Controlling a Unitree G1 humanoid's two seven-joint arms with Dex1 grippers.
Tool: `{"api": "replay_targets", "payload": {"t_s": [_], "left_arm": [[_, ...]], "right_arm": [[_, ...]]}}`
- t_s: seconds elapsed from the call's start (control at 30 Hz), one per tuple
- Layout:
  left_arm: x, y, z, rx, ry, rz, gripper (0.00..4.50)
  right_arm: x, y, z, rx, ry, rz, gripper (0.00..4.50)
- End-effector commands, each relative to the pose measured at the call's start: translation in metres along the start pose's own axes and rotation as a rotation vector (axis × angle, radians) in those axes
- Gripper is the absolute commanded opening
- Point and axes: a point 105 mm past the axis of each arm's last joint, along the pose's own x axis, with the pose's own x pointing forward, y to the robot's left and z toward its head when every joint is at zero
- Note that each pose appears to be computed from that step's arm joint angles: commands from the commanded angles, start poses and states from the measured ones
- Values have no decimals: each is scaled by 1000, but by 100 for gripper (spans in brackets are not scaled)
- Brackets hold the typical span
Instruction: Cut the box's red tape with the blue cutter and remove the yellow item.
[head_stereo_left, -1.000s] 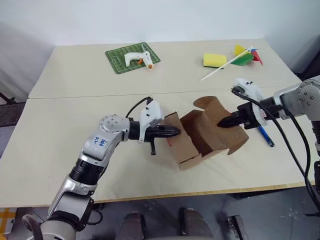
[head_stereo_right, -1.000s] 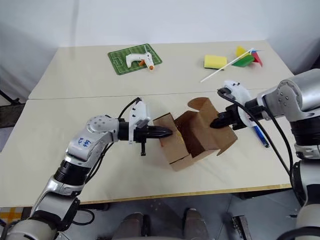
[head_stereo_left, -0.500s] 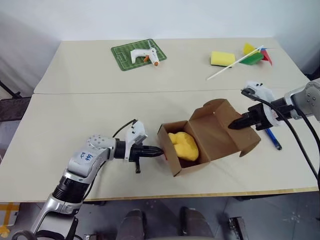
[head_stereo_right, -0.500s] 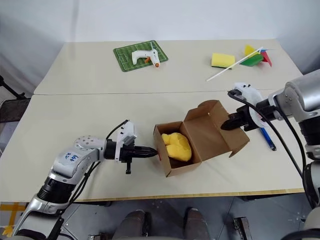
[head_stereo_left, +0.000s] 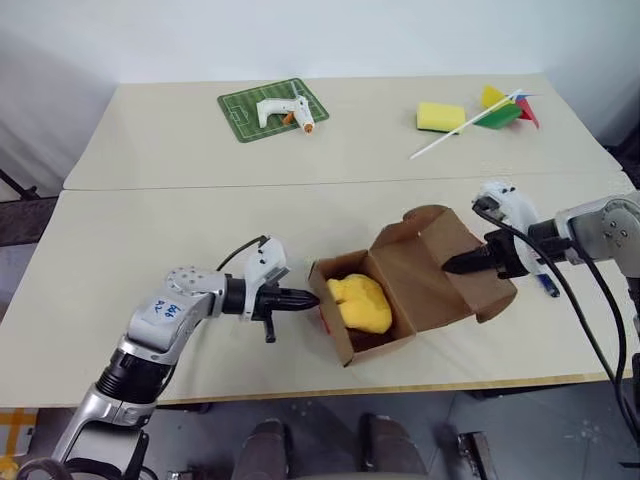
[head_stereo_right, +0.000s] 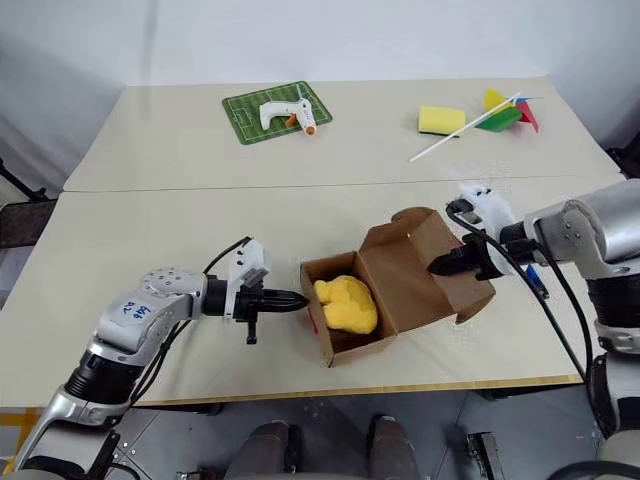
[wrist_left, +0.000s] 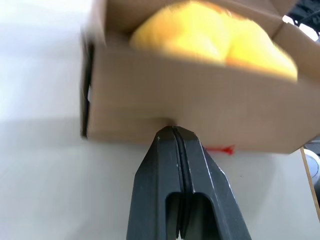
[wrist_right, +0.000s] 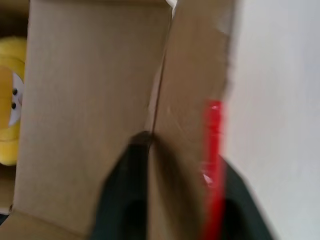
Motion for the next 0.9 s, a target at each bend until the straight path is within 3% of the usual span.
{"api": "replay_targets", "payload": {"t_s": [0.03, 0.2, 0.37, 0.47, 0.6, 0.73, 0.87, 0.9], "left_arm": [[-7, 10, -2, -41, -35, 58, 56], [-24, 15, -14, -82, -16, 102, 211], [-57, 13, -18, -41, -44, 124, 362], [-96, 11, -25, -35, -21, 157, 447], [-141, 13, -35, -63, 7, 239, 447], [-166, 5, -35, -81, -10, 253, 447], [-164, -12, -17, -82, -30, 150, 447], [-148, -11, 2, -16, -50, 112, 447]], "right_arm": [[-19, 3, 9, -128, -107, -18, 272], [-39, -2, 8, -353, -213, -24, 446], [-71, 11, 7, -571, -388, 113, 450], [-96, 13, 10, -658, -569, 146, 450], [-104, 12, -3, -744, -585, 154, 450], [-105, 23, -9, -779, -607, 214, 450], [-99, 40, -19, -835, -612, 263, 450], [-97, 46, -23, -837, -611, 277, 450]]}}
